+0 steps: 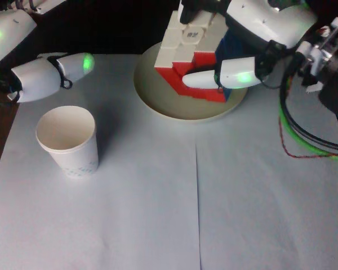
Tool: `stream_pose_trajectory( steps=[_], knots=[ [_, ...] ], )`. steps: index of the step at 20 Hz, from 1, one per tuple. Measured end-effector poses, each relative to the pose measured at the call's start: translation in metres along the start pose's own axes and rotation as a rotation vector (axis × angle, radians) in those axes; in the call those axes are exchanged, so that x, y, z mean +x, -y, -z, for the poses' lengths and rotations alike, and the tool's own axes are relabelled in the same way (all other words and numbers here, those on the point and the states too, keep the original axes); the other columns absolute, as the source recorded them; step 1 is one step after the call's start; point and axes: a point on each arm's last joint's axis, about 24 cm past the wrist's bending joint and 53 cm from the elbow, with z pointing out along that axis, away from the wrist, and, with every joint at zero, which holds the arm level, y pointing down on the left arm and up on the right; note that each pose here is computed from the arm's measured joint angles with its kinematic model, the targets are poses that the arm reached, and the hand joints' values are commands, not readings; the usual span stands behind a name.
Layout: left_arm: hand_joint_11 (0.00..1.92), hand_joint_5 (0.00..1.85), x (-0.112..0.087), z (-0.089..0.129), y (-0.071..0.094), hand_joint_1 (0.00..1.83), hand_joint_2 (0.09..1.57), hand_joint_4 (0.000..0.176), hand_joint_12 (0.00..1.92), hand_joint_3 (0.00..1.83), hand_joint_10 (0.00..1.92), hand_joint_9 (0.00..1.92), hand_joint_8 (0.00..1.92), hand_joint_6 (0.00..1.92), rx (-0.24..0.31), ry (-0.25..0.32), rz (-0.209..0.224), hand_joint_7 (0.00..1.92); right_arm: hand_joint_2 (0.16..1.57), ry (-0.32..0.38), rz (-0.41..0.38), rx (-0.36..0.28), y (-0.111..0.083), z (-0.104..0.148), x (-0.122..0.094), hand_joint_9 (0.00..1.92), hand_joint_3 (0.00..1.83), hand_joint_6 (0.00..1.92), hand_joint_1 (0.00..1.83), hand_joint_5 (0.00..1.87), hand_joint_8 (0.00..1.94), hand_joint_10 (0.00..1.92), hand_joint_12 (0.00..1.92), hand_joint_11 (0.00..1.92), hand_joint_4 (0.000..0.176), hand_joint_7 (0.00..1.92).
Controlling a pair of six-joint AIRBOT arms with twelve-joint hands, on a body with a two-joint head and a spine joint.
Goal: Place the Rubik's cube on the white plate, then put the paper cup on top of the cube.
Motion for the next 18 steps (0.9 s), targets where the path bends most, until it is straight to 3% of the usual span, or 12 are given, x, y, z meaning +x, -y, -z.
stream_pose_trajectory(
  steps=[1, 2, 4, 6, 7, 9, 12, 13, 14, 15, 16, 18],
  knots=[
    [0.0, 0.12, -0.001, 0.0, -0.001, 0.45, 1.35, 0.101, 0.49, 0.0, 0.0, 0.02, 0.0, 0.0, -0.001, 0.002, -0.001, 0.03, 1.32, -0.001, -0.015, 0.023, 0.007, -0.003, 0.003, 0.59, 0.0, 1.25, 1.25, 0.19, 1.63, 1.81, 1.92, 0.79, 0.0, 0.57],
    [0.0, 0.11, -0.002, 0.0, 0.0, 0.46, 1.37, 0.061, 0.58, 0.0, 0.0, 0.02, 0.01, 0.0, 0.002, 0.006, 0.0, 0.01, 1.24, -0.009, -0.021, 0.046, 0.014, -0.005, 0.005, 0.58, 0.0, 1.23, 1.21, 0.18, 1.48, 1.76, 1.92, 0.78, 0.0, 0.3],
    [0.0, 0.09, -0.001, 0.0, 0.002, 0.35, 1.37, 0.058, 0.7, 0.0, 0.0, 0.03, 0.0, 0.0, 0.008, 0.007, -0.001, 0.0, 1.2, -0.01, -0.04, 0.077, 0.024, -0.007, 0.008, 0.34, 0.0, 1.07, 1.16, 0.13, 1.13, 1.56, 1.87, 0.5, 0.0, 0.18],
    [0.0, 0.11, 0.0, -0.001, 0.002, 0.37, 1.35, 0.078, 0.57, 0.0, 0.0, 0.03, 0.0, 0.0, 0.009, 0.008, 0.004, 0.02, 1.21, -0.014, -0.055, 0.089, 0.026, -0.009, 0.012, 0.12, 0.0, 0.74, 1.02, 0.12, 0.64, 1.28, 1.87, 0.13, 0.0, 0.15],
    [0.0, 0.11, 0.0, -0.001, 0.002, 0.39, 1.35, 0.065, 0.45, 0.0, 0.0, 0.01, 0.0, 0.0, 0.009, 0.008, 0.004, 0.02, 1.21, -0.015, -0.063, 0.092, 0.028, -0.008, 0.015, 0.09, 0.0, 0.55, 0.92, 0.13, 0.38, 1.09, 1.84, 0.02, 0.017, 0.19],
    [0.0, 0.11, 0.0, -0.001, 0.002, 0.34, 1.34, 0.056, 0.34, 0.0, 0.0, 0.01, 0.0, 0.0, 0.009, 0.01, 0.004, 0.03, 1.21, -0.019, -0.083, 0.109, 0.034, -0.004, 0.019, 0.01, 0.0, 0.21, 0.8, 0.11, 0.03, 0.75, 1.4, 0.0, 0.037, 0.09],
    [0.0, 0.11, 0.0, -0.001, 0.002, 0.36, 1.34, 0.083, 0.28, 0.0, 0.0, 0.0, 0.0, 0.0, 0.008, 0.01, 0.005, 0.02, 1.22, -0.02, -0.091, 0.122, 0.038, -0.002, 0.021, 0.0, 0.0, 0.02, 0.76, 0.04, 0.0, 0.3, 0.9, 0.0, 0.067, 0.0],
    [0.0, 0.1, 0.0, -0.001, 0.002, 0.32, 1.34, 0.061, 0.23, 0.0, 0.0, 0.0, 0.0, 0.0, 0.009, 0.009, 0.005, 0.01, 1.19, -0.022, -0.094, 0.121, 0.037, -0.001, 0.022, 0.02, 0.0, 0.0, 0.69, 0.0, 0.0, 0.06, 0.66, 0.0, 0.088, 0.0],
    [0.0, 0.1, 0.0, -0.001, 0.002, 0.29, 1.34, 0.062, 0.24, 0.0, 0.0, 0.0, 0.0, 0.0, 0.009, 0.009, 0.005, 0.01, 1.18, -0.024, -0.093, 0.119, 0.036, -0.001, 0.022, 0.0, 0.0, 0.0, 0.7, 0.0, 0.0, 0.0, 0.42, 0.0, 0.082, 0.0],
    [0.0, 0.11, 0.0, -0.001, 0.002, 0.3, 1.34, 0.077, 0.28, 0.0, 0.0, 0.0, 0.0, 0.0, 0.009, 0.01, 0.004, 0.01, 1.17, -0.025, -0.093, 0.117, 0.034, 0.001, 0.021, 0.0, 0.0, 0.0, 0.68, 0.0, 0.0, 0.0, 0.28, 0.0, 0.106, 0.0],
    [0.0, 0.11, 0.0, -0.001, 0.002, 0.34, 1.34, 0.078, 0.3, 0.0, 0.0, 0.0, 0.0, 0.0, 0.007, 0.01, 0.005, 0.02, 1.17, -0.022, -0.089, 0.109, 0.032, 0.003, 0.019, 0.0, 0.0, 0.0, 0.61, 0.0, 0.0, 0.0, 0.02, 0.0, 0.109, 0.0],
    [0.0, 0.11, -0.001, -0.001, 0.002, 0.32, 1.33, 0.091, 0.42, 0.0, 0.0, 0.0, 0.0, 0.0, 0.007, 0.011, 0.006, 0.0, 1.17, -0.015, -0.09, 0.104, 0.028, 0.007, 0.013, 0.0, 0.0, 0.0, 0.51, 0.0, 0.0, 0.0, 0.0, 0.0, 0.087, 0.0]
  ],
)
